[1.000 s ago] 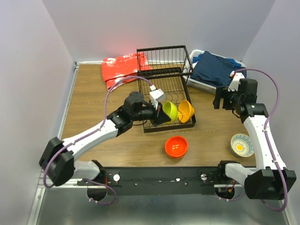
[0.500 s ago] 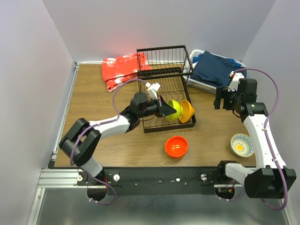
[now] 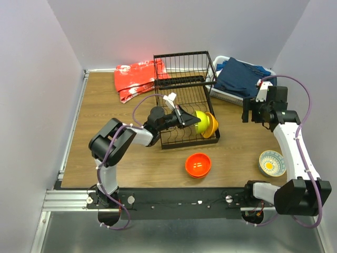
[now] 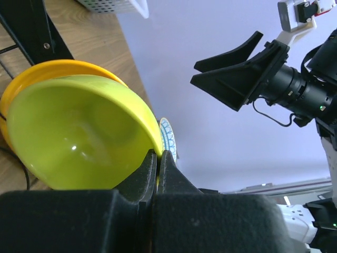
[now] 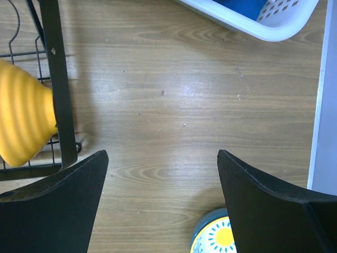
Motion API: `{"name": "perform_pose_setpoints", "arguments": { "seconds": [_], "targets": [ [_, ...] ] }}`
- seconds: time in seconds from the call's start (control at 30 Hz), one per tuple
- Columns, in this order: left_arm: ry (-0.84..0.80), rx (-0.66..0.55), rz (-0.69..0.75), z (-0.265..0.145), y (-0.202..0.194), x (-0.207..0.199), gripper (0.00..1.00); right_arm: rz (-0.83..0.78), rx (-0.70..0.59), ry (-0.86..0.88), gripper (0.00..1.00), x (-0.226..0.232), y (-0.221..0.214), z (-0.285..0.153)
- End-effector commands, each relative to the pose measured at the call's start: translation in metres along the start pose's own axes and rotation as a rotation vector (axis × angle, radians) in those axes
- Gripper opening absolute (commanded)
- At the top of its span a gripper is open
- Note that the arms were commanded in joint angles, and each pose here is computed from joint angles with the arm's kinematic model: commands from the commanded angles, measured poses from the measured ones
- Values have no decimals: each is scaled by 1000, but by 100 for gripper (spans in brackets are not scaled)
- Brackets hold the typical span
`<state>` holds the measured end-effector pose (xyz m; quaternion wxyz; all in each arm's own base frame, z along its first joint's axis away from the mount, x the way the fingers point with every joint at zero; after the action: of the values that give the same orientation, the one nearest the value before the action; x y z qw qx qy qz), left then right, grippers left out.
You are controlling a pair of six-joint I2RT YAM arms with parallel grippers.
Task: Load the bowls into the dish rack
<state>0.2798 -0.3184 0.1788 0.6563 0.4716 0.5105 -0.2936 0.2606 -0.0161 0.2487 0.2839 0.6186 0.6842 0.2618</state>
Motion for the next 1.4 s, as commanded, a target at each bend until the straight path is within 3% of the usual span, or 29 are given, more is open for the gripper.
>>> {"name": "perform_pose_setpoints", "arguments": {
  "seconds": [0.0,1.0,1.23,1.37],
  "targets": [
    [-196,-26,9,11,12,-25,0,-8,6,-23,92,-7,9,-2],
    [-107,45,-82,17,-7,41,0,5,36,16,92,-8,11,11],
    [-108,63,58,13,-1,21,29,9,31,25,92,-7,11,11],
    [-111,88,143,11,2,11,37,10,19,29,92,-6,13,8]
  ]
}}
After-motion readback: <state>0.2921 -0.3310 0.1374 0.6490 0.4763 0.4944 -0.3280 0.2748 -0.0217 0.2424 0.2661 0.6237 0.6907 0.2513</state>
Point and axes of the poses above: each gripper's point midway between its finger pads, its own z axis out along the fingers, its own x axis along the line the jaws close on, y = z × x, the point moved 8 cm from there along -z, back along the fingers, and after that the axes turned 2 degrees about -z, right-handed, at the moved point
